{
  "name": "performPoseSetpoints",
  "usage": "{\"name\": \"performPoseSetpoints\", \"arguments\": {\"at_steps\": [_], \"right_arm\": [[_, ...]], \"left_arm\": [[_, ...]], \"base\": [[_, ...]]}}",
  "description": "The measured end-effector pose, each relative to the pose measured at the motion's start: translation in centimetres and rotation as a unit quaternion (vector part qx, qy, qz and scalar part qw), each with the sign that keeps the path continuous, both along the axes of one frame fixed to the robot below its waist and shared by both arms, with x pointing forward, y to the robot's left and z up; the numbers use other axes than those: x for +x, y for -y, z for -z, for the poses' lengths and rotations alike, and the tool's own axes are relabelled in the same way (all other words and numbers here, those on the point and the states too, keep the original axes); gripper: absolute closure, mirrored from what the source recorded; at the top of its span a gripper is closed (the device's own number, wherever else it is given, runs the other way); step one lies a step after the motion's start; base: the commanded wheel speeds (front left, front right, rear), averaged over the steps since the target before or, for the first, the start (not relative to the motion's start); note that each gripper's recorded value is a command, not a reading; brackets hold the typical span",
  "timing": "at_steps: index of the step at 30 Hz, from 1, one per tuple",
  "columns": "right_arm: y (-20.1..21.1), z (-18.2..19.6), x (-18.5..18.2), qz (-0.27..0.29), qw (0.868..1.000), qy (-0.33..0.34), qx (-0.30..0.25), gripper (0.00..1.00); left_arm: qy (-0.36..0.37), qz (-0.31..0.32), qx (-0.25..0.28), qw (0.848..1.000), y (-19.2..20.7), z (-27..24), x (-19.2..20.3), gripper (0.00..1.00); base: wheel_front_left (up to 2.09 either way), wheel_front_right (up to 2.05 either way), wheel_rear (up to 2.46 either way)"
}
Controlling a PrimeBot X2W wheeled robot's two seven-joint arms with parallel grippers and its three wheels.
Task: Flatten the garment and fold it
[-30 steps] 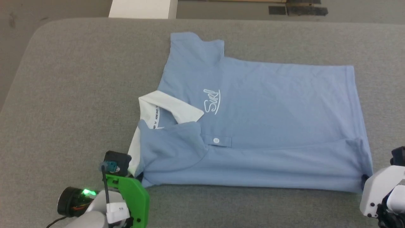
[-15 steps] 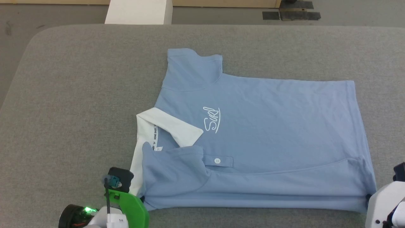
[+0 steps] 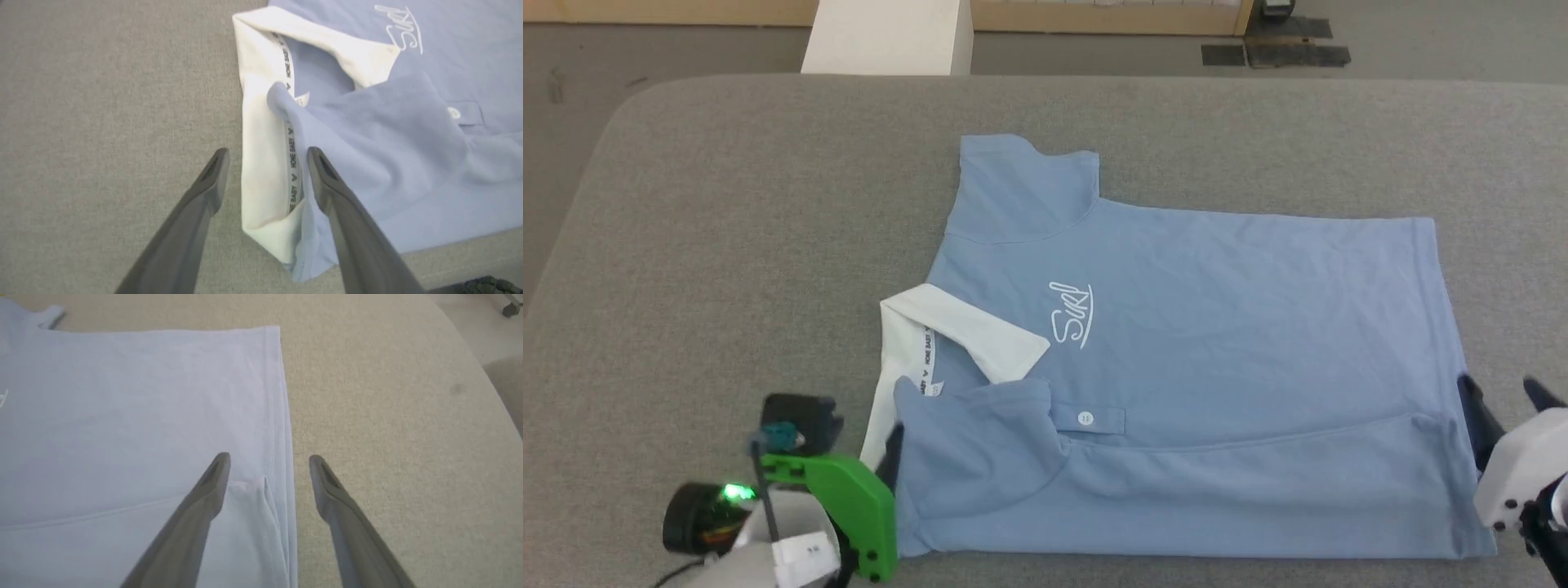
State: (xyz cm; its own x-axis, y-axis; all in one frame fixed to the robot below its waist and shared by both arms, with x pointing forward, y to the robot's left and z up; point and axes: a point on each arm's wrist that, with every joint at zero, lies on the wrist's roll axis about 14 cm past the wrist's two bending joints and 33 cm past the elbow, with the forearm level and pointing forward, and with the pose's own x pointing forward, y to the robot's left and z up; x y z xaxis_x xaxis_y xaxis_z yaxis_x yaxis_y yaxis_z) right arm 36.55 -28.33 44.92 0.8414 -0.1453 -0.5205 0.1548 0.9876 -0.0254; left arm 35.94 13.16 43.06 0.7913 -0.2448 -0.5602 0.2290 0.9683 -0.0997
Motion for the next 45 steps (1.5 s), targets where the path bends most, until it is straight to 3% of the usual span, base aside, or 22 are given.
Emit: {"name": "performPoseSetpoints", "arguments": {"at_steps": [1, 4, 10, 14, 22, 27, 37, 45], "right_arm": [[-0.9, -3.1, 1.3, -0.018, 0.997, 0.081, 0.002, 0.00], [-1.6, -5.4, 1.9, -0.033, 0.988, 0.149, 0.002, 0.00], [-2.5, -7.7, 2.0, -0.048, 0.970, 0.237, -0.005, 0.00], [-2.9, -7.5, 1.7, -0.042, 0.966, 0.254, 0.003, 0.00], [-3.2, -5.8, 1.8, -0.027, 0.970, 0.241, 0.017, 0.00], [-3.3, -5.3, 2.6, -0.022, 0.971, 0.237, 0.017, 0.00], [-2.8, -2.8, 3.6, -0.005, 0.978, 0.210, 0.010, 0.00], [-1.0, -0.9, 2.6, 0.027, 0.983, 0.182, -0.008, 0.00]], "left_arm": [[0.083, -0.014, -0.013, 0.996, -0.2, -3.0, 1.9, 0.00], [0.169, -0.021, -0.029, 0.985, 0.1, -6.2, 3.5, 0.00], [0.243, -0.017, -0.051, 0.969, 1.0, -8.8, 5.2, 0.00], [0.242, 0.003, -0.052, 0.969, 2.0, -8.5, 6.3, 0.00], [0.168, 0.057, -0.010, 0.984, 3.5, -6.5, 11.6, 0.00], [0.112, 0.075, 0.014, 0.991, 3.9, -5.7, 17.0, 0.00], [-0.001, 0.049, 0.042, 0.998, 3.9, -2.4, 26.4, 0.00], [-0.108, 0.072, 0.036, 0.991, 6.6, 2.9, 27.9, 0.00]], "base": [[0.00, 0.00, 0.00], [0.00, 0.00, 0.00], [0.00, 0.00, 0.00], [0.00, 0.00, 0.00], [0.00, 0.00, 0.00], [0.00, 0.00, 0.00], [0.00, 0.00, 0.00], [0.00, 0.00, 0.00]]}}
